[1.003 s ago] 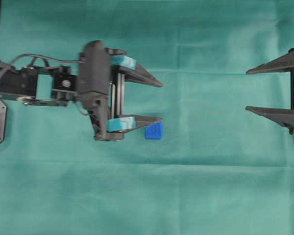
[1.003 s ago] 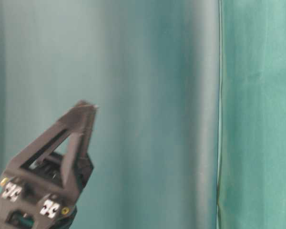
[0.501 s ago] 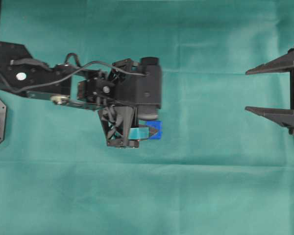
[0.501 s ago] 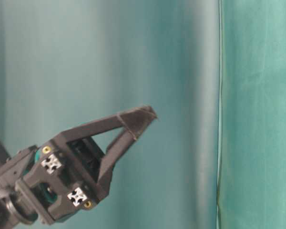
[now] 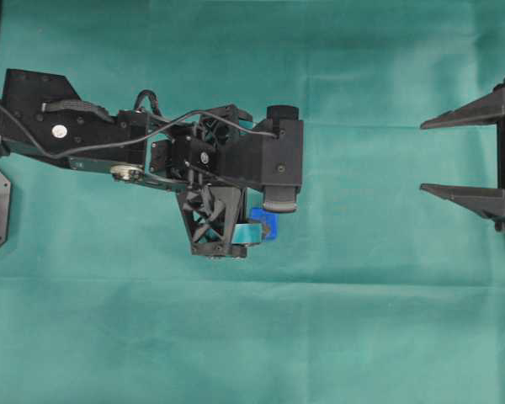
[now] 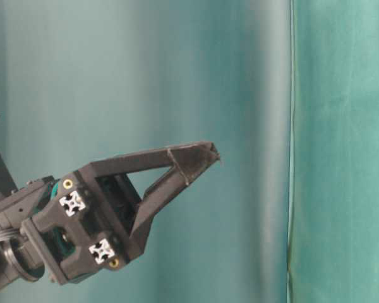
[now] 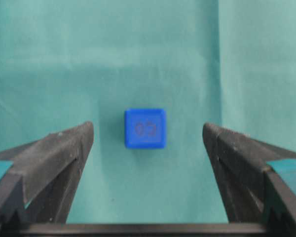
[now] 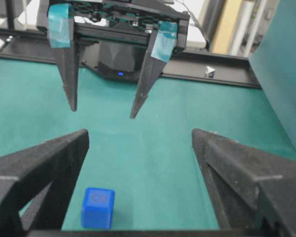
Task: Handover the blue block to the right arm after grasping it with the left arm, then place it in the designated position.
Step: 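Close the left gripper on the blue cube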
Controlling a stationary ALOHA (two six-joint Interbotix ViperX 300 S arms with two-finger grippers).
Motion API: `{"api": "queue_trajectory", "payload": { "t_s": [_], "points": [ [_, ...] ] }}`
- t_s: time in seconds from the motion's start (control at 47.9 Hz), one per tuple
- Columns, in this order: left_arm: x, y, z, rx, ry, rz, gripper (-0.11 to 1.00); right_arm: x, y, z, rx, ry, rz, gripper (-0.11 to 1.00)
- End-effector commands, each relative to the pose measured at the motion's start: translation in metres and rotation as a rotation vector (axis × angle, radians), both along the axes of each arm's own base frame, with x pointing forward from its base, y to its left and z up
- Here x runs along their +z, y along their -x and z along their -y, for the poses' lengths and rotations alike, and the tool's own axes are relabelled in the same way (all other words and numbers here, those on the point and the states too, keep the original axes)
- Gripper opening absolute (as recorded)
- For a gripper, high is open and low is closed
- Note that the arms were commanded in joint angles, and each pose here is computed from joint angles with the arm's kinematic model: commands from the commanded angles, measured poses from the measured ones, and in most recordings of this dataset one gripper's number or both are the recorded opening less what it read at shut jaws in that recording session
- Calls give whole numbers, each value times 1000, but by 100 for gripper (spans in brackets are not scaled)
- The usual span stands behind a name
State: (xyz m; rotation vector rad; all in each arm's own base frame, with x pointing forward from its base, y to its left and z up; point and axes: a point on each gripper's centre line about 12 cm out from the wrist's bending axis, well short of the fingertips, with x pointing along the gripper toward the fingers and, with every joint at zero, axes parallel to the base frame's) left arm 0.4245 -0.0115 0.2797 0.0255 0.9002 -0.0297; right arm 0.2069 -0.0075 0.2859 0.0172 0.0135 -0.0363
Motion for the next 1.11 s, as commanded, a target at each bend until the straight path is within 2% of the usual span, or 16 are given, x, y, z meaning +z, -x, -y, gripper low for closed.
{"api": "queue_trajectory", "payload": {
  "t_s": [0.0, 1.086],
  "points": [
    [17, -2, 1, -5, -1, 46, 100, 8, -2, 1, -4, -4, 19, 94],
    [6, -1, 3, -7, 1, 49, 100, 6, -3, 1, -4, -4, 9, 94]
  ]
}}
